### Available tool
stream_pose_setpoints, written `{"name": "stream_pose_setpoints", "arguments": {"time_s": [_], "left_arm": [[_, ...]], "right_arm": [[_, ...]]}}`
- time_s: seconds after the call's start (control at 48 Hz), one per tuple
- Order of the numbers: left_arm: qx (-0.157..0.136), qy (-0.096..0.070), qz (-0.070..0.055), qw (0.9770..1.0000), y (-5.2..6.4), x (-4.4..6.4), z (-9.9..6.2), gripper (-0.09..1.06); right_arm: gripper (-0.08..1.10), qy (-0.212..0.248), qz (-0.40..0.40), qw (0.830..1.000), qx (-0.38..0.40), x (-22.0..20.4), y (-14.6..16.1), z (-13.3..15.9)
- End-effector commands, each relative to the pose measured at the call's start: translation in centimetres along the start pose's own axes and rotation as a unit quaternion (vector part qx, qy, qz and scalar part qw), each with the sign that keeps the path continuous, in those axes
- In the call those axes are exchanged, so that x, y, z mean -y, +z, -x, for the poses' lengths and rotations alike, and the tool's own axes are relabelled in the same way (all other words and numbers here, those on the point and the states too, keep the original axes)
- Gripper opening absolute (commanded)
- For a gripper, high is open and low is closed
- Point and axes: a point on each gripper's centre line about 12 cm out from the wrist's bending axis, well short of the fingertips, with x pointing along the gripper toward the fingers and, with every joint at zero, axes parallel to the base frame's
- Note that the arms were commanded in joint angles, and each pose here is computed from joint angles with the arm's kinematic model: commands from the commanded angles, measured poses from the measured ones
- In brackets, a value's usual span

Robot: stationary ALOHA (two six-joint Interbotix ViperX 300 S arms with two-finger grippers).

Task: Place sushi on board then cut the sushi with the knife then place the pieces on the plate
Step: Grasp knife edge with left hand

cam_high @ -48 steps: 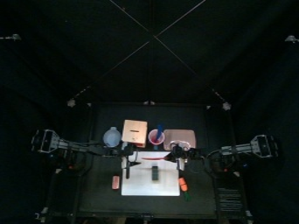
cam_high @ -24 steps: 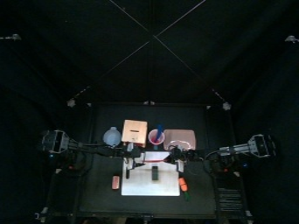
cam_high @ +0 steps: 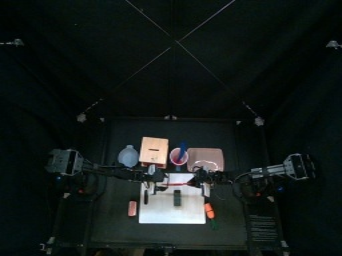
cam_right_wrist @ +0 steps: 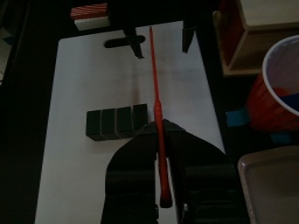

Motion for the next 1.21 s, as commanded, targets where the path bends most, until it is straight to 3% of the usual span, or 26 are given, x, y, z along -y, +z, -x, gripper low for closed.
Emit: {"name": "stream_pose_setpoints", "arguments": {"time_s": [0.021,0.729,1.208], "left_arm": [[0.018,-0.001,-0.002,0.9998,1.3,0.1,0.0,0.89],[-0.007,-0.001,-0.002,1.0000,0.9,0.1,-0.4,0.67],[-0.007,-0.006,-0.006,0.9999,0.9,0.5,-0.4,0.40]], "right_arm": [[0.36,0.002,0.000,1.000,0.020,-0.2,1.2,0.2],[0.36,0.003,0.001,1.000,0.016,-0.2,0.9,0.1],[0.36,0.010,-0.014,1.000,-0.013,-1.0,-0.4,-1.0]]}}
